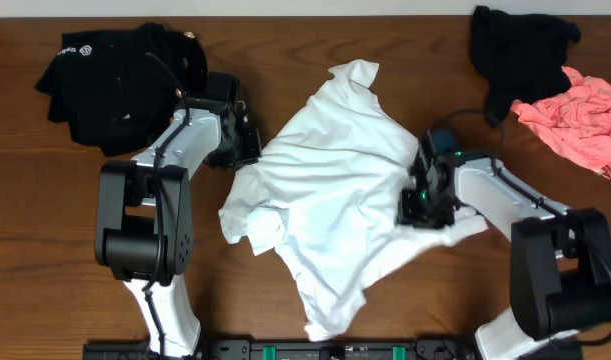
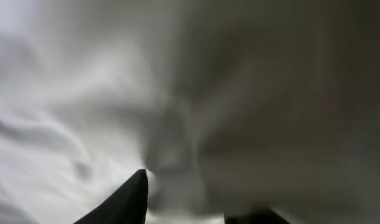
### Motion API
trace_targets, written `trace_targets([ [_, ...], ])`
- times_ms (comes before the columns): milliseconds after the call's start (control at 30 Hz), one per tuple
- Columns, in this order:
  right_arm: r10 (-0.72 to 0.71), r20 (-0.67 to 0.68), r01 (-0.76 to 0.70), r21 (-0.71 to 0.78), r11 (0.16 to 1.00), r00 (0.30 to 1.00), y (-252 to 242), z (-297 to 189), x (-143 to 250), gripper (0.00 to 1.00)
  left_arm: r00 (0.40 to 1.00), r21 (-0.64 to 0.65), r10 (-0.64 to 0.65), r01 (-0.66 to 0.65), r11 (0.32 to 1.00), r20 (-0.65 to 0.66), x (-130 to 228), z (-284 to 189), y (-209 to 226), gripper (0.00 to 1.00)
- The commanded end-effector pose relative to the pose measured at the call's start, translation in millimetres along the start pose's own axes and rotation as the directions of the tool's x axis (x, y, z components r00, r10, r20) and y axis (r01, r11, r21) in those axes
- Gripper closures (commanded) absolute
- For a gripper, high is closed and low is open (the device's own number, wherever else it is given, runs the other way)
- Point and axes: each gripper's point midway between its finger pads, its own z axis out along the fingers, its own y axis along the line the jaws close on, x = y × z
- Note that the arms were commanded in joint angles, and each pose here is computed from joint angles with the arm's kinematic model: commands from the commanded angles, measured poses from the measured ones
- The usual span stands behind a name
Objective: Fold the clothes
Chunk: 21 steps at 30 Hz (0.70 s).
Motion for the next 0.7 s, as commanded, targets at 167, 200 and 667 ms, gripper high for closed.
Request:
trace_targets([
  [167, 0.157, -0.068, -0.136, 0.247, 0.959, 0.985, -95.0, 88.3, -3.3, 0.59, 1.000, -0.017, -0.007, 0.006, 1.000, -0.021, 3.0, 3.0, 4.6, 0.65],
  [200, 0.166, -0.047, -0.149, 0.247, 0.957, 0.985, -98.6, 86.1, -10.6, 0.59, 1.000, -0.017, -0.007, 0.006, 1.000, -0.021, 3.0, 3.0, 4.6, 0.64],
  [667, 0.177, 0.248, -0.259, 0.352, 0.899, 0.952, -184.5, 18.5, -114.4, 0.59, 1.000, -0.016, -0.006, 0.006, 1.000, -0.020, 2.5, 3.0, 4.5, 0.64],
])
